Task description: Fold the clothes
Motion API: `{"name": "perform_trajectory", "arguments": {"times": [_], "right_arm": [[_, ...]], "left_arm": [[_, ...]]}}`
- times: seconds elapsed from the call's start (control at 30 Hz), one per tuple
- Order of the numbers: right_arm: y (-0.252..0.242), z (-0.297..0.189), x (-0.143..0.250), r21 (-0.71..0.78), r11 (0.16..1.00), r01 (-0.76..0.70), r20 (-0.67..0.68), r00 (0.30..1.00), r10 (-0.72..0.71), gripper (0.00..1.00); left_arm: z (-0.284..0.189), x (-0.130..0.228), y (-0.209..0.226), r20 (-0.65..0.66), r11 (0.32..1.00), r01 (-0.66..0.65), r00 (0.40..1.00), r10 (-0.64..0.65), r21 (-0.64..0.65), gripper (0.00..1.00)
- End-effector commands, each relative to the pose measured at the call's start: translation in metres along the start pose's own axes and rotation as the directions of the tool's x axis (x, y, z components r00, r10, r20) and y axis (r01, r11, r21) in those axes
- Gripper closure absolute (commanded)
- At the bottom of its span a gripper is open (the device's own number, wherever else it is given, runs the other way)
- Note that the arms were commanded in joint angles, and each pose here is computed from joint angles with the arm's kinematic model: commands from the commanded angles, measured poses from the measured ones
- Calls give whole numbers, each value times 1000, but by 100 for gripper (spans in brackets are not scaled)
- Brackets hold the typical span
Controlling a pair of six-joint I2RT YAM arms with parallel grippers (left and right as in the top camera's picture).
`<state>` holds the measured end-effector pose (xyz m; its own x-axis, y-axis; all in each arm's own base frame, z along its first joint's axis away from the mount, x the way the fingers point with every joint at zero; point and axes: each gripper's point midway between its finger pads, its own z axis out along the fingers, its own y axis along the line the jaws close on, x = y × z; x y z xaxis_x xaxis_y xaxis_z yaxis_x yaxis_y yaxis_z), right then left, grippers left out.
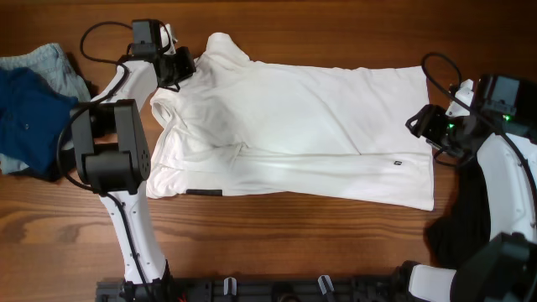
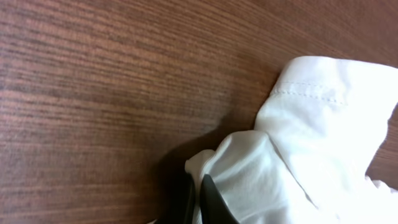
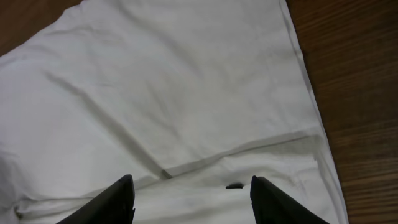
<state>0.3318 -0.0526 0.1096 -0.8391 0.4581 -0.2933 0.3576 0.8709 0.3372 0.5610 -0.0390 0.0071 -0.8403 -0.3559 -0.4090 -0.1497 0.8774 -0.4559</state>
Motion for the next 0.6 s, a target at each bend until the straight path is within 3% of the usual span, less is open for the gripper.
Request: {"name": "perform_trajectory", "arguments": {"times": [0.0, 0.07, 0.3, 0.57], "right_arm": [[-3, 19, -21, 17, 999, 35, -27, 999, -34, 35], [-1, 24, -45, 21, 998, 58, -16, 998, -57, 29], [-11, 69, -132, 78, 996, 45, 70, 996, -51, 24], [-16, 144, -166, 9, 999, -37, 136, 990, 35, 23]], "left_arm": [[-46, -23, -28, 56, 999, -13, 998, 11, 42, 96], [-50, -18, -29, 37, 999, -8, 999, 6, 38, 96], [-50, 3, -16, -46, 999, 30, 998, -31, -23, 96], [-51, 12, -13, -81, 998, 42, 996, -45, -37, 96]]}}
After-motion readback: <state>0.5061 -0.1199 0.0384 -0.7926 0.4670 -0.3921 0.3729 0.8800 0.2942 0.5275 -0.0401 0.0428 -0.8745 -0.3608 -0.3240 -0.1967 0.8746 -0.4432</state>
